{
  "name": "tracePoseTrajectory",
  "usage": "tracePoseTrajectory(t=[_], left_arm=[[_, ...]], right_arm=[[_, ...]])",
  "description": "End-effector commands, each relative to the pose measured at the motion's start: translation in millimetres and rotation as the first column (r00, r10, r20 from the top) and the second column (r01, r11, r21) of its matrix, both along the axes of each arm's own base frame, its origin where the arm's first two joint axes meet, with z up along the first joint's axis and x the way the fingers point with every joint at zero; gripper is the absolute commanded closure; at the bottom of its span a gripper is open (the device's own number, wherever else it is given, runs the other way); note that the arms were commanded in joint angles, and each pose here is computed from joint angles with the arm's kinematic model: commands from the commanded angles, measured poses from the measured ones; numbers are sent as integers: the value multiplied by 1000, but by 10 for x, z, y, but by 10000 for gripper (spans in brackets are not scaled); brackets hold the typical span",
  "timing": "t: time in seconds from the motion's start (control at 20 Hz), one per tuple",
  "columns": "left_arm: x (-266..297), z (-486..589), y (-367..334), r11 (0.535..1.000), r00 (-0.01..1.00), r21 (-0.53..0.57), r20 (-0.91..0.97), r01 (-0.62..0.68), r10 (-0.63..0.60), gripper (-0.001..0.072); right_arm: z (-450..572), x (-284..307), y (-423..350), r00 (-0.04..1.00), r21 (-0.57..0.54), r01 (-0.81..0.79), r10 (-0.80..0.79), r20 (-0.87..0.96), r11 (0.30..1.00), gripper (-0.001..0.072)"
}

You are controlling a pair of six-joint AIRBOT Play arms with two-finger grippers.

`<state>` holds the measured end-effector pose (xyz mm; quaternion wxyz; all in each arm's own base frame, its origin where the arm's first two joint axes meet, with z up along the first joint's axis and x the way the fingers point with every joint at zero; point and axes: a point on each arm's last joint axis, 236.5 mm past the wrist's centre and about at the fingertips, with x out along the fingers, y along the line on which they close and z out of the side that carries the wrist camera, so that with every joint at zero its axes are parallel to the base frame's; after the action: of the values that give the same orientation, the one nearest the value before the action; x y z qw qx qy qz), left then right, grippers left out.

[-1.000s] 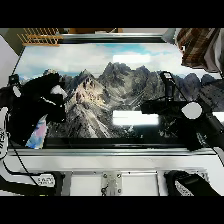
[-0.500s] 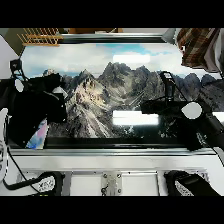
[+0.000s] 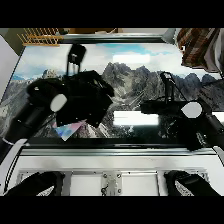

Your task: Fold the clothes and pants, and hang the long-sleeved shirts on hangers.

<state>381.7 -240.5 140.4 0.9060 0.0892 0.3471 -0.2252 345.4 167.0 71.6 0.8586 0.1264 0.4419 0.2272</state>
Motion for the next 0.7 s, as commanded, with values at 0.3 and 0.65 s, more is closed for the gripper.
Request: tracePoseTrajectory(t=[0.3,0.65], left_arm=[[-513,-1046,-1008,990,959,1,-249,142,-137,75],[161,-436,850,932,915,-88,-240,-353,324,33]], right_arm=[[456,267,-1056,954,-14,273,-269,133,962,671],[171,-39,-820,984,-18,174,-175,-40,985,162]])
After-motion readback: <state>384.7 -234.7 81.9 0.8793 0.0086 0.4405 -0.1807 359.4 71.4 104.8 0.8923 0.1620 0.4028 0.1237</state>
